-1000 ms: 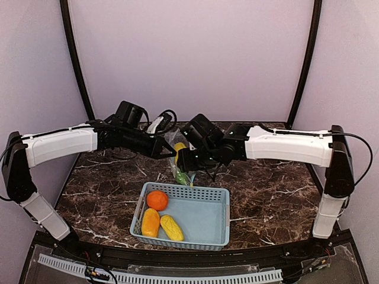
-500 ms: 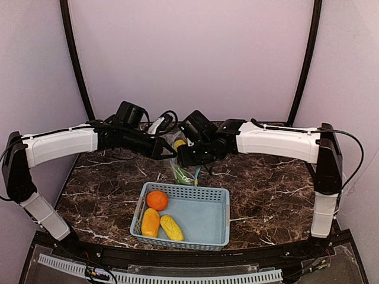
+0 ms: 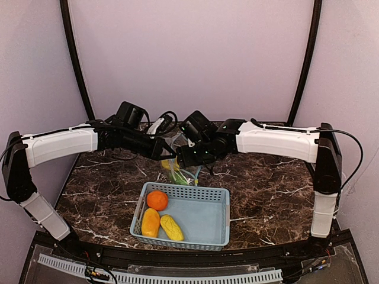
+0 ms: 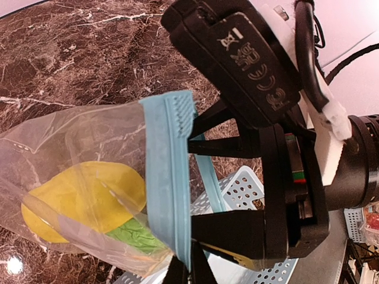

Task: Place the food in the zip-top bag and seal the zipper
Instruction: Place the fake fruit in the zipper food storage bag.

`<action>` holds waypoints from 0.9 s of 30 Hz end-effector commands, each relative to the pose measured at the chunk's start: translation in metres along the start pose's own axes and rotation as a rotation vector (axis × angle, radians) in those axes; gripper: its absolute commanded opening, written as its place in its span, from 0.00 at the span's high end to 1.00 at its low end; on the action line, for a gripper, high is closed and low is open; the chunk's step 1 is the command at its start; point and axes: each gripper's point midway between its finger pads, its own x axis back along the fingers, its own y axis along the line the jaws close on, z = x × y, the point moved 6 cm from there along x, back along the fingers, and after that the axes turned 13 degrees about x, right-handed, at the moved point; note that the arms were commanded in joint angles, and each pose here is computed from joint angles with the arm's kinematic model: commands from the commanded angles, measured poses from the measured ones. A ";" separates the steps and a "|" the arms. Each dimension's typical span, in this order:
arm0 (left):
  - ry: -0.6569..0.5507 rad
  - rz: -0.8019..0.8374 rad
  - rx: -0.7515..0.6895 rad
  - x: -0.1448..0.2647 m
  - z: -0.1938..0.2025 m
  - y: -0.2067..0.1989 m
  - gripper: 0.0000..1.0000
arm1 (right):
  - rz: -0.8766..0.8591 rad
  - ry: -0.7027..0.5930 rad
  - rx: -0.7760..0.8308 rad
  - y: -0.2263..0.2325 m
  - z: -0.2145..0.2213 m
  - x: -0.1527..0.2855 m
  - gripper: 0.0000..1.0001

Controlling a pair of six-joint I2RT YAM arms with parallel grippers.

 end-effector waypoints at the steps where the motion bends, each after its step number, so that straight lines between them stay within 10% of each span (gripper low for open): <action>1: -0.016 0.018 -0.026 0.002 -0.007 -0.009 0.99 | -0.025 -0.027 0.005 0.005 -0.005 0.001 0.29; 27: -0.082 0.009 -0.075 0.024 -0.019 -0.011 0.99 | -0.444 -0.361 0.116 0.012 0.023 0.116 0.24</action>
